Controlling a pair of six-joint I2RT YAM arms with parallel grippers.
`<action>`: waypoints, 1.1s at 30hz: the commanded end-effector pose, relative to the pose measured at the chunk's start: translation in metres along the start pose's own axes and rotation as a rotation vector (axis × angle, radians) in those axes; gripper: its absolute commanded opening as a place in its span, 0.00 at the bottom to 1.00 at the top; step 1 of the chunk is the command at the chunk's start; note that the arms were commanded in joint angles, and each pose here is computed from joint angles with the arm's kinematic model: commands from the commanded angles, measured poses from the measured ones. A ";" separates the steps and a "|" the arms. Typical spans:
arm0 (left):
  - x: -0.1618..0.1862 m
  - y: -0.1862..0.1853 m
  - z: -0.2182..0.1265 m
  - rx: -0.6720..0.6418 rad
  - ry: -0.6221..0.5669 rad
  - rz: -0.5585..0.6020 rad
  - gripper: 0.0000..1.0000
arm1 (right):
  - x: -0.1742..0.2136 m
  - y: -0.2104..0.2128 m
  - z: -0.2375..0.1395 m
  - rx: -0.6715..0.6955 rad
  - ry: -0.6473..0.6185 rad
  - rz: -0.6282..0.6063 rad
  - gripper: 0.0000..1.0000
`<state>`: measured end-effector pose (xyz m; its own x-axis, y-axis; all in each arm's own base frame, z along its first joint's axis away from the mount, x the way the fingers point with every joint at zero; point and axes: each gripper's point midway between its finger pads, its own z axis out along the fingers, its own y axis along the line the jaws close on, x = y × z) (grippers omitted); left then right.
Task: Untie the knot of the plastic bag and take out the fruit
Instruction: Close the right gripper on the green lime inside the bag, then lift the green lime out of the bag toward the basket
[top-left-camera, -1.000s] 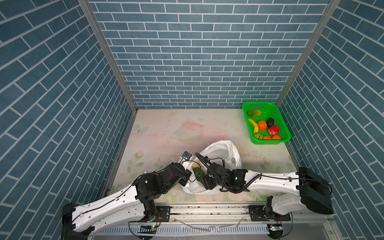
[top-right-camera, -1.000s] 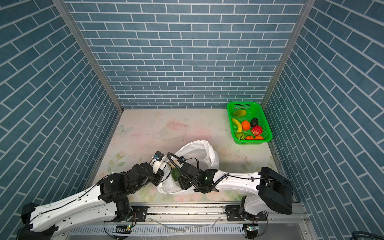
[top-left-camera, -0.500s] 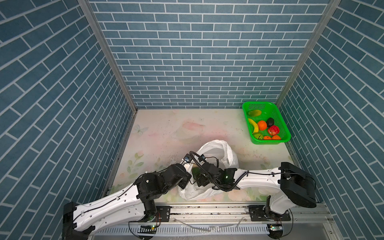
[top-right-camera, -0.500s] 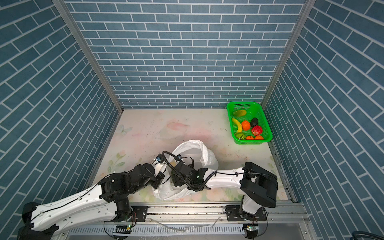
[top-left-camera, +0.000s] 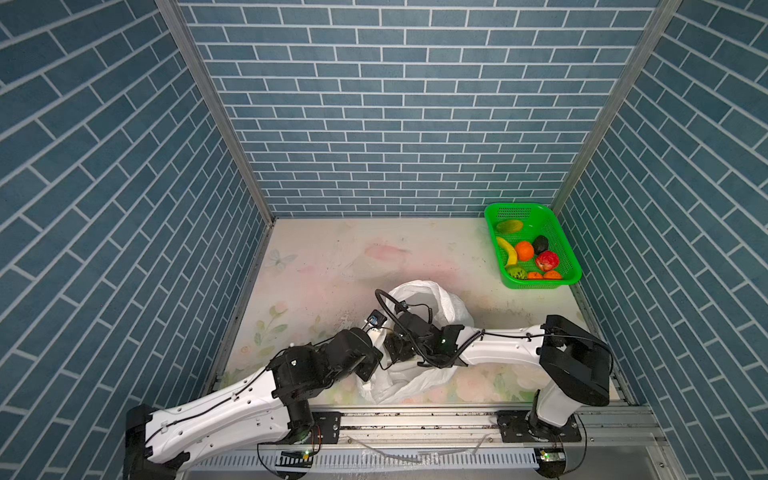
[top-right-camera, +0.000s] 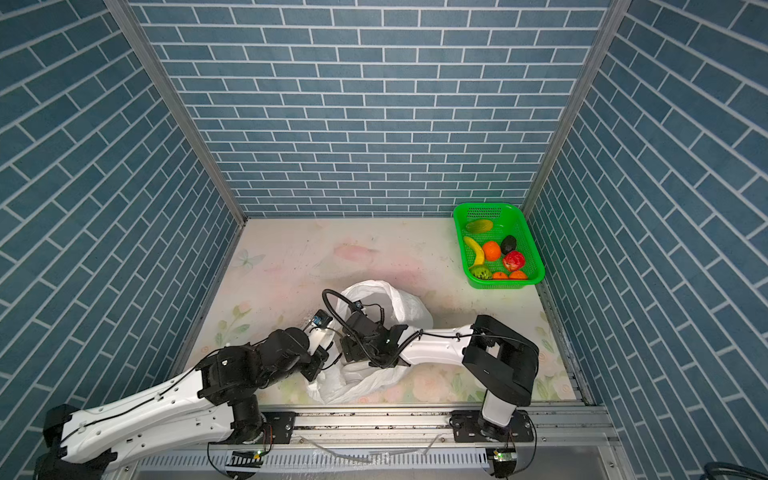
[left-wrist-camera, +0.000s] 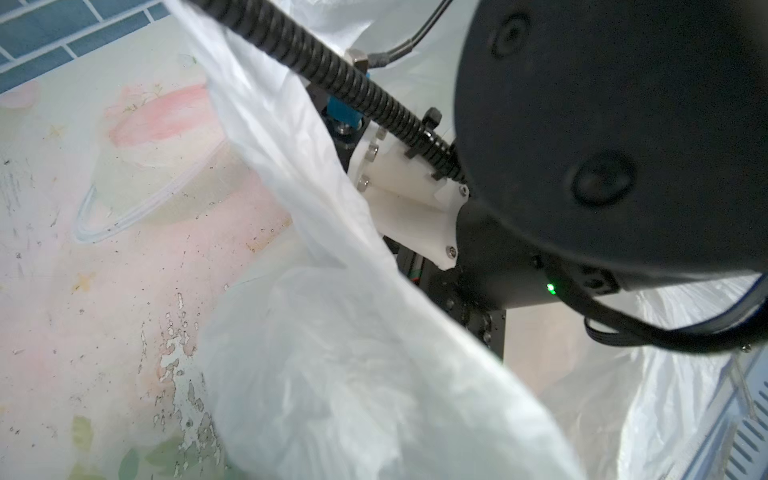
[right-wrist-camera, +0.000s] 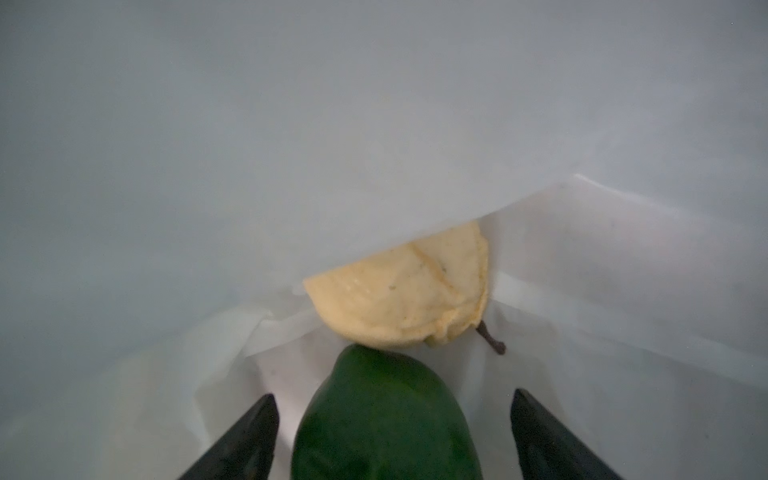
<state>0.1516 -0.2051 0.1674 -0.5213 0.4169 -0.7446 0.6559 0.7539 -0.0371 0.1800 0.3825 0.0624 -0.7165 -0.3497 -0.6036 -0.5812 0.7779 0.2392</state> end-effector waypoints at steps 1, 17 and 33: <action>-0.001 0.002 0.000 -0.013 -0.008 -0.003 0.00 | 0.016 0.005 -0.010 -0.046 0.045 -0.008 0.87; -0.007 -0.001 0.006 -0.013 -0.018 -0.005 0.00 | 0.022 -0.007 0.003 0.060 0.102 -0.048 0.74; -0.025 -0.015 0.019 0.024 -0.058 -0.013 0.00 | 0.007 -0.014 -0.059 0.009 0.018 0.014 0.60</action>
<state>0.1631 -0.2268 0.1638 -0.5162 0.4016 -0.7565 0.6524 0.7566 -0.0435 0.1655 0.3570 0.1028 -0.7058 -0.3513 -0.6152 -0.5953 0.7649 0.2462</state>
